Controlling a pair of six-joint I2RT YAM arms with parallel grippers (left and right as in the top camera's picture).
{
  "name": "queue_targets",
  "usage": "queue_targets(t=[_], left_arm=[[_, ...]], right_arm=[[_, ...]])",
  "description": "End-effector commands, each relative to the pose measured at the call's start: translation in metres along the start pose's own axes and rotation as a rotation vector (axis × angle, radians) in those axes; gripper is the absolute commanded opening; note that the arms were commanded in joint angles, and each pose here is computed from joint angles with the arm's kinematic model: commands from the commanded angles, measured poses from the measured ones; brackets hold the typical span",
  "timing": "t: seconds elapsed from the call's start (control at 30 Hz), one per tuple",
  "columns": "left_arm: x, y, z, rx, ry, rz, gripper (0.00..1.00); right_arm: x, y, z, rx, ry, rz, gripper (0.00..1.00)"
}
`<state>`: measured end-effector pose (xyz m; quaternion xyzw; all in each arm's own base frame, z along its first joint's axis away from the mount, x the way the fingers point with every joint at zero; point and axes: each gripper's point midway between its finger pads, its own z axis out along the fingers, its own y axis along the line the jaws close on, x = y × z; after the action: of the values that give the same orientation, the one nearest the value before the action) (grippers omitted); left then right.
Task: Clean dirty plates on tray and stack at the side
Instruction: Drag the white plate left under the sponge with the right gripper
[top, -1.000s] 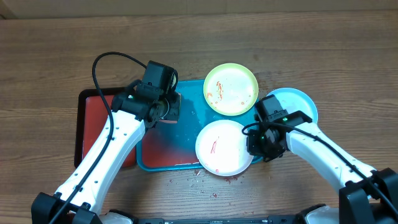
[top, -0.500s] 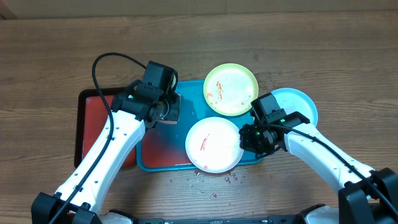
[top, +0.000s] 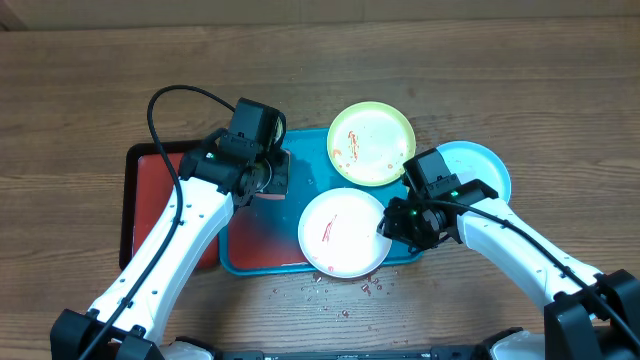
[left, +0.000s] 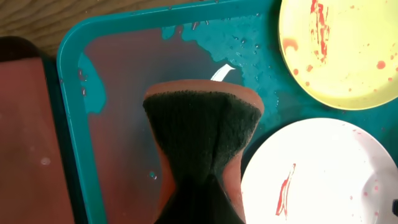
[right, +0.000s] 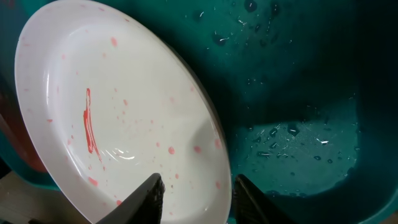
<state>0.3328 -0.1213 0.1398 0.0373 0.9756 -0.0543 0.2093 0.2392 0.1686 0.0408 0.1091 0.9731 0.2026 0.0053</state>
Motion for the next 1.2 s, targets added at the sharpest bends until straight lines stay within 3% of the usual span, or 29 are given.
queue_targets(t=[0.0, 0.3, 0.43, 0.57, 0.6, 0.87, 1.17], left_arm=[[-0.003, 0.000, -0.002, 0.006, -0.011, -0.017, 0.04], [-0.003, 0.000, -0.002, 0.006, -0.011, -0.017, 0.04], [-0.004, 0.000, -0.002, 0.008, -0.017, -0.018, 0.04], [-0.004, 0.000, -0.002, 0.008, -0.017, -0.017, 0.04], [-0.005, 0.000, -0.002, 0.008, -0.018, -0.017, 0.04], [-0.007, -0.001, -0.002, 0.010, -0.026, -0.017, 0.04], [-0.008, -0.001, -0.002, 0.012, -0.032, -0.018, 0.04]], right_arm=[[0.001, -0.003, 0.002, 0.016, 0.003, 0.001, 0.39], [0.003, -0.012, 0.020, 0.058, 0.048, 0.062, 0.38], [0.000, -0.011, 0.024, 0.064, 0.065, 0.060, 0.29], [0.000, -0.011, 0.024, 0.069, 0.071, 0.060, 0.05], [-0.001, -0.010, 0.023, 0.069, 0.071, 0.059, 0.04], [-0.008, 0.020, 0.024, -0.009, 0.032, 0.044, 0.04], [-0.017, 0.076, 0.036, -0.074, -0.151, -0.030, 0.04]])
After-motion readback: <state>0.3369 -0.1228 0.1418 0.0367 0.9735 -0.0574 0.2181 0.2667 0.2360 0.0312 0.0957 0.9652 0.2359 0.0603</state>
